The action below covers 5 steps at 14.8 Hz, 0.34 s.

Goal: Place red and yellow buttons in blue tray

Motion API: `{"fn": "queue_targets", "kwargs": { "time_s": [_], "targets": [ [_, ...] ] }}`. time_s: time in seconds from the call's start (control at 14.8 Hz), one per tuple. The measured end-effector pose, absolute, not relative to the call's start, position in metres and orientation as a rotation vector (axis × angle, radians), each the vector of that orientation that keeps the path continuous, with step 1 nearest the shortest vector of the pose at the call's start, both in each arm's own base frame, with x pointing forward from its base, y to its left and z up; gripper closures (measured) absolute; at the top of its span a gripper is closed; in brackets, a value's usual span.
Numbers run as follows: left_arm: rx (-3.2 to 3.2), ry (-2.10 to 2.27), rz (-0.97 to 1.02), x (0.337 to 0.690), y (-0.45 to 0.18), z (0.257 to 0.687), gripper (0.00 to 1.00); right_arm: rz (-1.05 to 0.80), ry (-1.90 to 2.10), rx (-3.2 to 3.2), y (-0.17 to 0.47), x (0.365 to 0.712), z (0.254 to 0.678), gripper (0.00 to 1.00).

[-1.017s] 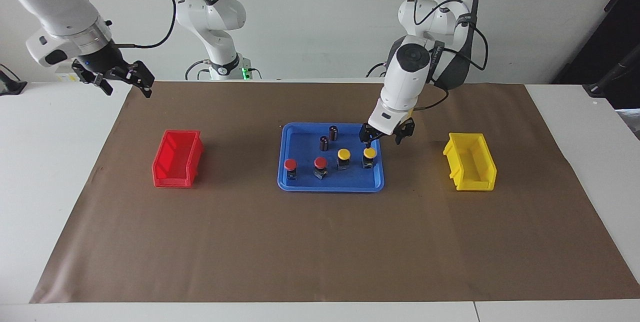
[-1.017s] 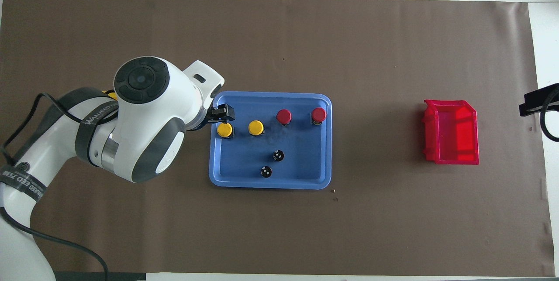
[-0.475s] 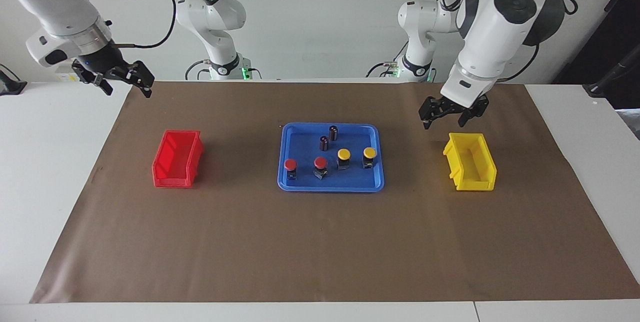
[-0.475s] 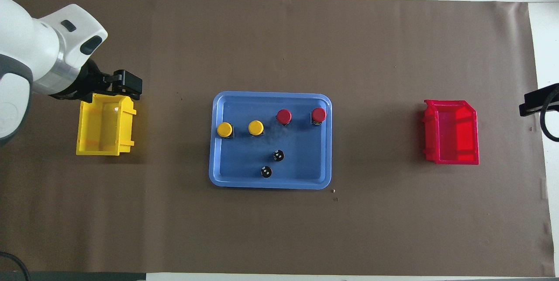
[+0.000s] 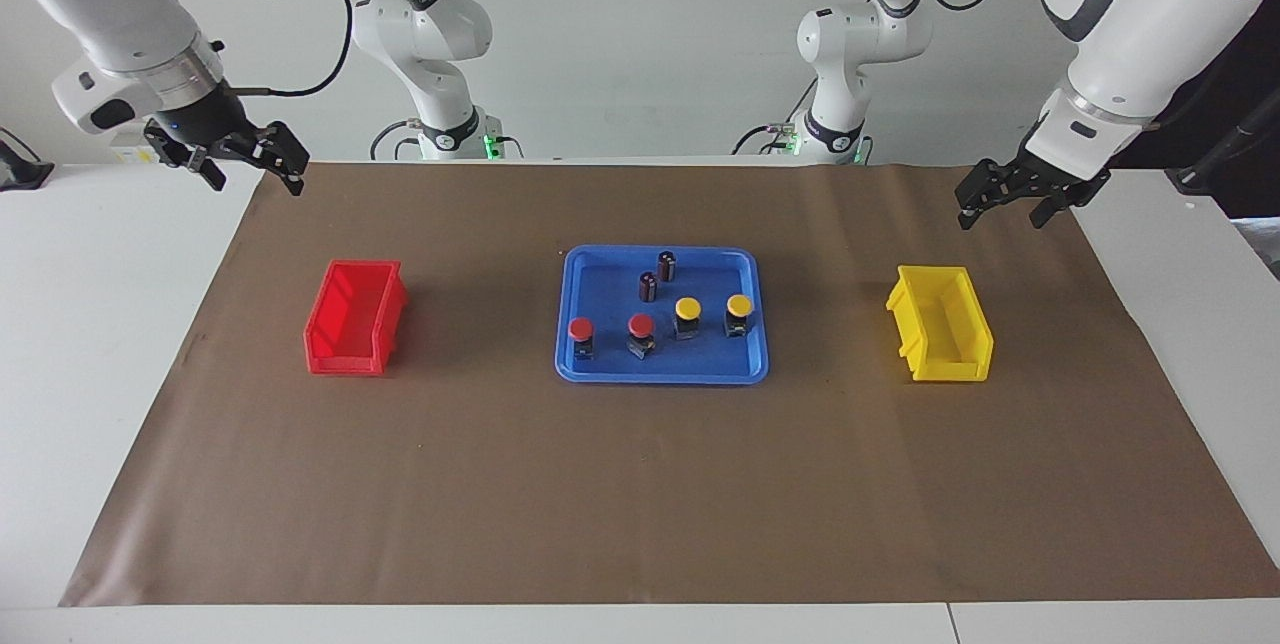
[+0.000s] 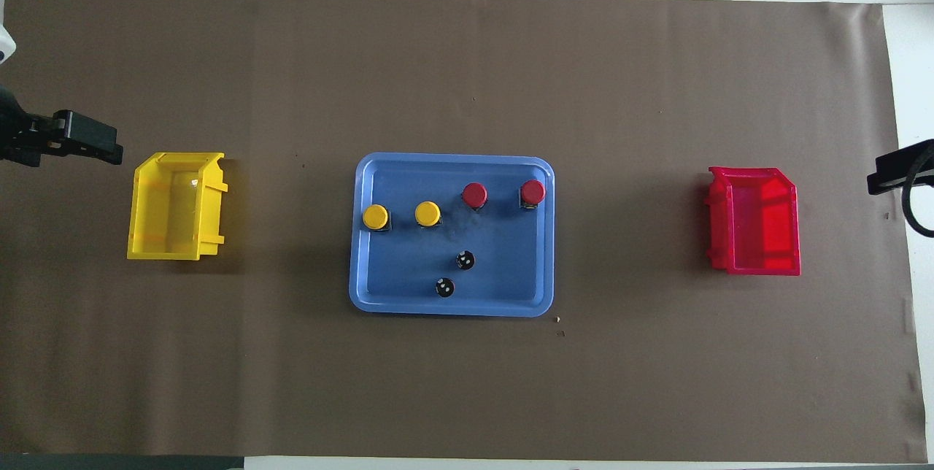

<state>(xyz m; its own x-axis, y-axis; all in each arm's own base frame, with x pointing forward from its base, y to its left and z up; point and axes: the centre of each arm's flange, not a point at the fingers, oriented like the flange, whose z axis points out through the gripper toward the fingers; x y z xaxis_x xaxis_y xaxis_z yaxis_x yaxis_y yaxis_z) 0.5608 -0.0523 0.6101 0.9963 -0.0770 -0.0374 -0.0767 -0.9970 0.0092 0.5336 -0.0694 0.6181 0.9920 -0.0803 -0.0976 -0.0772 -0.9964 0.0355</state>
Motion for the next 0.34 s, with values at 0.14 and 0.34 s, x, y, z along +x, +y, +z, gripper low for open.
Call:
{"fn": "queue_targets", "kwargs": {
  "time_s": [0.14, 0.34],
  "targets": [
    [3.13, -0.137, -0.047, 0.56, -0.058, 0.615, 0.0, -0.154, -0.123, 3.104, -0.069, 0.534, 0.618, 0.0],
    [3.128, -0.169, -0.045, 0.559, -0.069, 0.615, 0.0, -0.154, -0.123, 3.104, -0.069, 0.534, 0.618, 0.0]
  ]
}}
